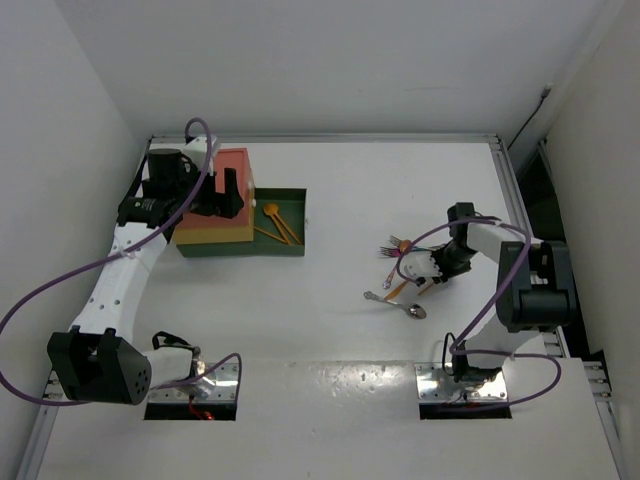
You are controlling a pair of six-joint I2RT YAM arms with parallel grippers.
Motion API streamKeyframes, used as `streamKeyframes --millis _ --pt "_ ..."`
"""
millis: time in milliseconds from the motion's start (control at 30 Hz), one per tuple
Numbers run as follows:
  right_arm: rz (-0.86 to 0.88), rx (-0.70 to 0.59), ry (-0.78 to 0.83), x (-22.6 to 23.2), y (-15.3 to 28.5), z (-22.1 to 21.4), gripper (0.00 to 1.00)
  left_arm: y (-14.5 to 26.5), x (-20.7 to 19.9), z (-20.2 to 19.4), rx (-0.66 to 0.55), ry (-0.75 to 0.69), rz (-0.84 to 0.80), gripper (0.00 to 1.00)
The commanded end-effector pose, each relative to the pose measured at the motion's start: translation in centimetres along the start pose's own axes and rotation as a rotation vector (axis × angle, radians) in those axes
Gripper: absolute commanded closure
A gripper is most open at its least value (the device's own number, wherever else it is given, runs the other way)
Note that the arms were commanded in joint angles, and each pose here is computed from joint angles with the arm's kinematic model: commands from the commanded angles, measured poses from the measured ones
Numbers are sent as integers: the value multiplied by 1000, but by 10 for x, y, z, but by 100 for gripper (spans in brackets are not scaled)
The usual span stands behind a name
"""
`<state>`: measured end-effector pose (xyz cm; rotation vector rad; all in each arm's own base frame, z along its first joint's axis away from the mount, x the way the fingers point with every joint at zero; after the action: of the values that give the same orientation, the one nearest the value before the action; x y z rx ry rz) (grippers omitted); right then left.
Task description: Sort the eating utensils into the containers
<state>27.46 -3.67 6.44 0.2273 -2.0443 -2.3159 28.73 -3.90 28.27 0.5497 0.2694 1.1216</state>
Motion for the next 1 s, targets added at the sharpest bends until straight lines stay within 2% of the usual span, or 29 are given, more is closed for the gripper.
streamKeyframes --millis 0,267,367,533,600,800,900,933,967 --pt "62 13 88 6 -12 1 76 1 1 0 -11 -6 17 0" --pt "204 57 177 39 -27 7 80 1 1 0 -11 -6 17 0" --pt "203 56 169 41 -30 9 85 3 1 1 -19 -9 19 0" --pt "151 72 114 43 -24 13 99 3 1 1 -19 -9 19 0" --pt "132 27 71 43 -16 21 100 3 1 1 -19 -9 19 0" --pt "-42 -132 12 20 51 52 100 5 0 5 -32 -3 12 0" --pt "-100 -268 -79 4 87 74 100 6 0 9 -43 -6 4 0" --pt "-106 -311 -226 -1 93 81 100 6 0 9 -43 -6 4 0" --pt "-152 -389 -269 -21 111 97 100 3 -1 8 -36 -3 -9 0"
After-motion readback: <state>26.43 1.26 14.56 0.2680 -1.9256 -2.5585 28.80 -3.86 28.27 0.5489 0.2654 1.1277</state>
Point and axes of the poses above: each gripper's point midway between its finger pads, its own y axis back along the fingers, its own x axis along the line the jaws close on, z = x × y, the point moved 8 cm from there along y, back along the fingers, and after that the axes turned 14 degrees about -y, right-handed, at the moved point
